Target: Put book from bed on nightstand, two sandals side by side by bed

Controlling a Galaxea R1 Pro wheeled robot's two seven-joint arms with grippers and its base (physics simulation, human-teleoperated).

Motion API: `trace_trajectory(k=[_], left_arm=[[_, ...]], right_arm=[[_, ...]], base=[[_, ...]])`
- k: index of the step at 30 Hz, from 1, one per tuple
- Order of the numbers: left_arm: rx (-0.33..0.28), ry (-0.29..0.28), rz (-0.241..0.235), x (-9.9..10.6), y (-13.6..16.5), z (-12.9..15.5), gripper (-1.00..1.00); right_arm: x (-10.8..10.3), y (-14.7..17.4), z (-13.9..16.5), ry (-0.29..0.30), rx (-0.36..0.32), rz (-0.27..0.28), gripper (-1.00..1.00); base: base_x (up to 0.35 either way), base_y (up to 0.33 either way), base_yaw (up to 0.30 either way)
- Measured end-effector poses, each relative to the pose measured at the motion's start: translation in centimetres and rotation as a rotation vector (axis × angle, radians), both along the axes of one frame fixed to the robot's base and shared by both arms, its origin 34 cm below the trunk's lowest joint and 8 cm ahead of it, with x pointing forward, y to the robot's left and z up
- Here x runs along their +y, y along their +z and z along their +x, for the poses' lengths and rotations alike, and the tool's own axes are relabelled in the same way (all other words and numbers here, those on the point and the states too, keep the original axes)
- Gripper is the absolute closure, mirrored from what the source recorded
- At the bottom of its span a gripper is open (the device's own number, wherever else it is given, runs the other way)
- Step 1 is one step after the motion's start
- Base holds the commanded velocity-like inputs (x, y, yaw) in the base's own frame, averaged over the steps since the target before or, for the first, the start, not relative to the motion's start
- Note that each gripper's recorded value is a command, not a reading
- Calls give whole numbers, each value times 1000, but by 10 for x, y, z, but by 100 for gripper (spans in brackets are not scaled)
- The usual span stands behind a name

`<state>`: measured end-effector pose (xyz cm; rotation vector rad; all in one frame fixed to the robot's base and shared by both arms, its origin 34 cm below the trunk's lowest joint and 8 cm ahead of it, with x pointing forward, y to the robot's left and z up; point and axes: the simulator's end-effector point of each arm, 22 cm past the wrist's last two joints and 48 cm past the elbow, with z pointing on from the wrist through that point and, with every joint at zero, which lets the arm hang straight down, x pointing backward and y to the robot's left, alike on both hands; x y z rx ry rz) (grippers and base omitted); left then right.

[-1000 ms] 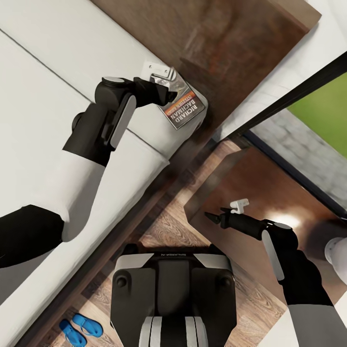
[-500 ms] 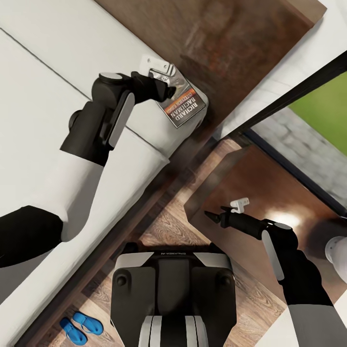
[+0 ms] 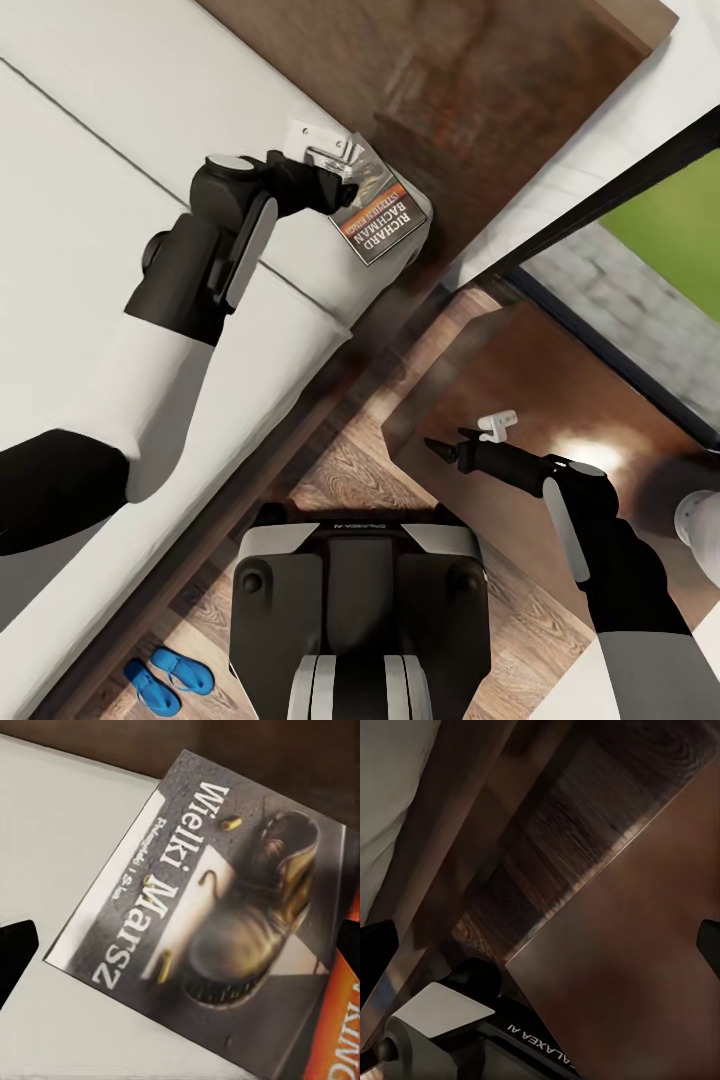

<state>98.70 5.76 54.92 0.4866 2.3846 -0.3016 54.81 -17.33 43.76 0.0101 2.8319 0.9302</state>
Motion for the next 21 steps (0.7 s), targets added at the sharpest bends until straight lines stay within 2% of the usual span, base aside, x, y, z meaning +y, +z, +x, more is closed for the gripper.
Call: trace_trajectory(k=[5, 21], left_arm=[[16, 2, 6, 3, -9, -4, -100], [4, 2, -8, 0, -14, -5, -100]], right_arm=[[0, 0, 0, 0, 0, 0, -100], [0, 0, 0, 0, 0, 0, -100]], base=[[0, 0, 0], [0, 0, 0]])
